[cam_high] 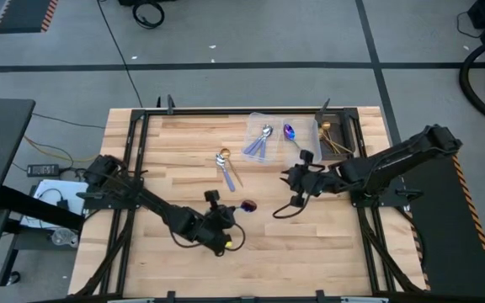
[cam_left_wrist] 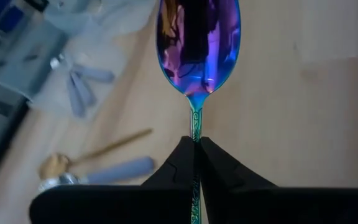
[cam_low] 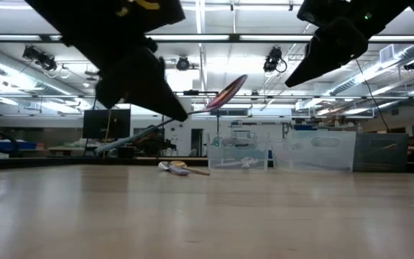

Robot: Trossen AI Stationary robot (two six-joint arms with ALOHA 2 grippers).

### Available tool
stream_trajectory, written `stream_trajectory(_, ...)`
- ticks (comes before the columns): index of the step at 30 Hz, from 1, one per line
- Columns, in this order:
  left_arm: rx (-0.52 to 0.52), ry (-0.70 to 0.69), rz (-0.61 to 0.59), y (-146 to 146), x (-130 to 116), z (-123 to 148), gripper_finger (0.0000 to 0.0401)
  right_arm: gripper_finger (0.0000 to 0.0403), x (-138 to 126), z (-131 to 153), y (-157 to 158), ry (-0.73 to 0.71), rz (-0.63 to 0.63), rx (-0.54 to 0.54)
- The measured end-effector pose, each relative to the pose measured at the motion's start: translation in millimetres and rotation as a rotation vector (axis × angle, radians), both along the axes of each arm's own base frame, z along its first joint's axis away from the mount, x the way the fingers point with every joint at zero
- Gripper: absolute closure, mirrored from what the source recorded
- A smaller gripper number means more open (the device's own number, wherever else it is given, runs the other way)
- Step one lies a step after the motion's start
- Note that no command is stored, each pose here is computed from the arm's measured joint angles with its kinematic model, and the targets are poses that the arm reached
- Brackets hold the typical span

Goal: Sort silverware by color (type)
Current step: Put the purple spoon into the right transparent bin

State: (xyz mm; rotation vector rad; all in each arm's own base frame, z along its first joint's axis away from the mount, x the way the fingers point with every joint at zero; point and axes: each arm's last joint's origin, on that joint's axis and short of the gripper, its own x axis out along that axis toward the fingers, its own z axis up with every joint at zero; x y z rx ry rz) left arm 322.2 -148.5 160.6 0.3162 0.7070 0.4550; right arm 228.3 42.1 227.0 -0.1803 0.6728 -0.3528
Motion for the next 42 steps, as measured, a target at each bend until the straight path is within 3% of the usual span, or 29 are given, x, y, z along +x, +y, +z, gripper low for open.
stream_trajectory(8,0.087,0.065,-0.118,34,20,15,0.0386,0.0309,-15,-8,-18,-0.037,-0.025,-0.007)
stream_trajectory(15,0.056,0.041,-0.289,79,43,29,0.0386,0.0309,-37,-2,-30,-0.105,-0.084,-0.018)
stream_trajectory(24,0.009,-0.131,-0.391,133,63,44,0.0386,0.0309,-61,-17,-32,-0.221,-0.095,0.037)
stream_trajectory(34,0.062,-0.272,-0.428,177,69,58,0.0386,0.0309,-60,-31,-34,-0.256,-0.082,0.009)
stream_trajectory(37,0.071,-0.349,-0.451,184,70,65,0.0386,0.0309,-54,-25,-35,-0.333,-0.09,0.014)
stream_trajectory(42,0.08,-0.446,-0.496,188,72,73,0.0386,0.0308,-45,-22,-39,-0.357,-0.063,-0.075)
